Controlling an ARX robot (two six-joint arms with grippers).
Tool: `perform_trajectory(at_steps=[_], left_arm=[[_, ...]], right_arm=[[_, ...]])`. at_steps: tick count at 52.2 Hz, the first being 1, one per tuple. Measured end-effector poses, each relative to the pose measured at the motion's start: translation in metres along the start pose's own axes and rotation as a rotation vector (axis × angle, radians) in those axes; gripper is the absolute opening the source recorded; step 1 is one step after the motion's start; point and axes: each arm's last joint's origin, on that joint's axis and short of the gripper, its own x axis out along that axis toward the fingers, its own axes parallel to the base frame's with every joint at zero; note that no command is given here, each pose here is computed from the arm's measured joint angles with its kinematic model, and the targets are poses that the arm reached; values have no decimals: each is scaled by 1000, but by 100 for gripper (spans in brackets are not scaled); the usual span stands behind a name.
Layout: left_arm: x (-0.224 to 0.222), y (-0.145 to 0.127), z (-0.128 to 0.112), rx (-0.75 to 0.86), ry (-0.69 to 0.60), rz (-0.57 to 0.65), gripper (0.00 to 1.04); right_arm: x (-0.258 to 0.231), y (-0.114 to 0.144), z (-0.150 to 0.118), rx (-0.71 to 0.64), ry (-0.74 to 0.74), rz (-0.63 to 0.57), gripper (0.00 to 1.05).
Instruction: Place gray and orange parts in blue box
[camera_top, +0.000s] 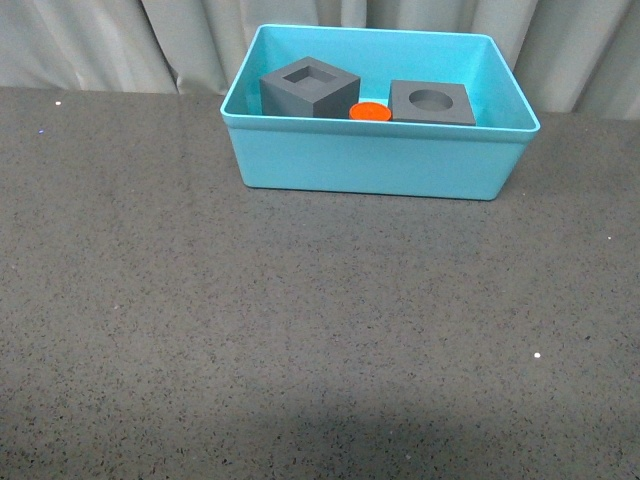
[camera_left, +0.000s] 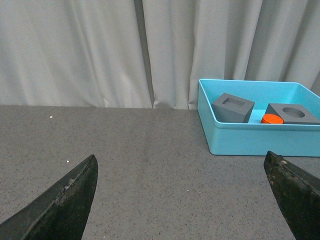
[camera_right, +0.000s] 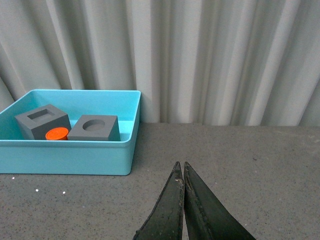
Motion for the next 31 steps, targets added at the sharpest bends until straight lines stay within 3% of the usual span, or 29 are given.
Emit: perform_trajectory(at_steps=[31], left_arm=[[0, 0, 0, 0, 0, 0, 98]], right_arm=[[-18, 0, 3, 0, -15, 0, 0]])
